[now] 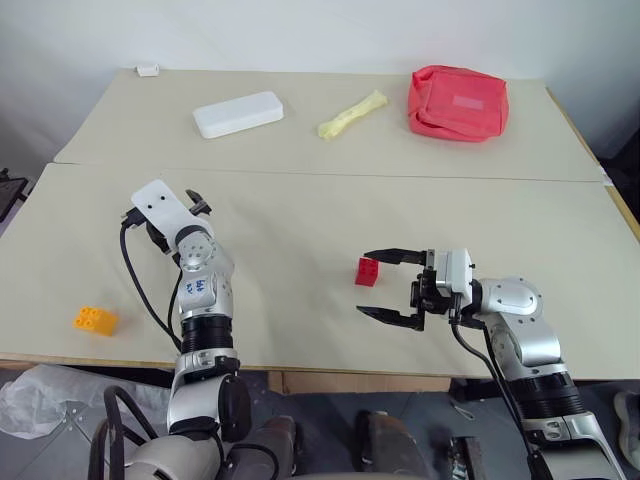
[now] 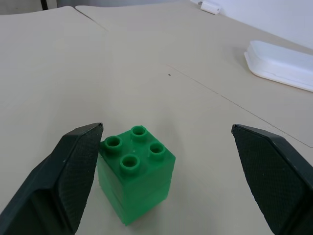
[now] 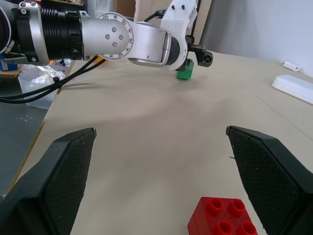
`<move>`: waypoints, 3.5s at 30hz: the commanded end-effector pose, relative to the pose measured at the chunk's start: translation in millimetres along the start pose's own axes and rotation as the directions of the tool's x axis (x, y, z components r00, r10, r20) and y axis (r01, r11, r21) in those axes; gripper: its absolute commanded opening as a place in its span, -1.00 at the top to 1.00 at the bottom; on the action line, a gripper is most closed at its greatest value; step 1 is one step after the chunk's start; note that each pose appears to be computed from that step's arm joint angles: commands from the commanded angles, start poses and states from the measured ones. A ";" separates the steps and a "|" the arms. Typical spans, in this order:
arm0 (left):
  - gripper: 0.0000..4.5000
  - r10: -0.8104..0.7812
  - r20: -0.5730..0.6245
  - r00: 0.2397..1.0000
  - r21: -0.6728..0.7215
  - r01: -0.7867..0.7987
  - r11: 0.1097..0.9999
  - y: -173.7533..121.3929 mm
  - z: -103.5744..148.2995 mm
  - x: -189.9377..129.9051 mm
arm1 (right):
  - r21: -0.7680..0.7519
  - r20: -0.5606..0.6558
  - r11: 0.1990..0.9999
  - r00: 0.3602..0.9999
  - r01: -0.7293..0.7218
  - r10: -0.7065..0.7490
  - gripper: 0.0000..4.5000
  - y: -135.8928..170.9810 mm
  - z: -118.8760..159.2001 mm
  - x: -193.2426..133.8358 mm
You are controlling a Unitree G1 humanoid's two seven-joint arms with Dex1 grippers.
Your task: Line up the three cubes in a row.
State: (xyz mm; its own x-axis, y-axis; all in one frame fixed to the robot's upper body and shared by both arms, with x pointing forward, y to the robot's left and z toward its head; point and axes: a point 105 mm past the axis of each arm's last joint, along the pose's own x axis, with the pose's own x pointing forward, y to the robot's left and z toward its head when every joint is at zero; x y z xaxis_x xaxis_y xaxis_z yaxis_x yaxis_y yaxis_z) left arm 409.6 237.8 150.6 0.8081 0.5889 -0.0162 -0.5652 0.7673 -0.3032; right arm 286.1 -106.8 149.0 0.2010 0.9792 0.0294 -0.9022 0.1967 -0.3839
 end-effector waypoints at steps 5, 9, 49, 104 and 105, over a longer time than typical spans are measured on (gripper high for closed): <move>-0.33 -0.020 -0.025 0.999 -0.030 0.019 0.999 -8.8 -5.6 -3.0 | -0.014 -0.002 1.000 1.000 0.010 -0.011 -1.00 -1.8 2.3 -3.4; -0.08 -0.059 -0.023 0.998 -0.036 0.058 0.998 -14.9 -3.8 -3.9 | -0.015 -0.003 1.000 1.000 0.014 -0.014 -1.00 -2.3 1.2 -3.0; -0.02 -0.697 -0.270 0.664 0.208 0.747 0.631 -2.1 -11.9 15.8 | -0.018 -0.003 0.998 0.998 0.065 -0.065 -1.00 9.4 3.1 -1.9; -0.11 -0.632 -0.613 -0.474 0.114 0.739 -0.664 -87.0 -57.6 -117.7 | 0.031 -0.190 0.980 0.964 0.197 -0.188 -1.00 51.2 18.2 -69.2; -0.22 -0.666 -0.593 -0.453 0.148 0.752 -0.643 -88.5 -51.5 -113.4 | 0.034 -0.182 0.981 0.966 0.190 -0.181 -1.00 50.6 18.4 -67.0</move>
State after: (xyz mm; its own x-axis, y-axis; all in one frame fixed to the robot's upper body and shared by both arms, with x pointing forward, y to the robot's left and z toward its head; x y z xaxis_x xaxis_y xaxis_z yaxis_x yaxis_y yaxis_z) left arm 371.1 85.7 114.7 0.0700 -0.9148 -0.3979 0.9599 -0.0467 0.2763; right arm 221.5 -168.3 136.0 0.4471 0.8886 -0.1025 -0.8611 0.3966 -0.3182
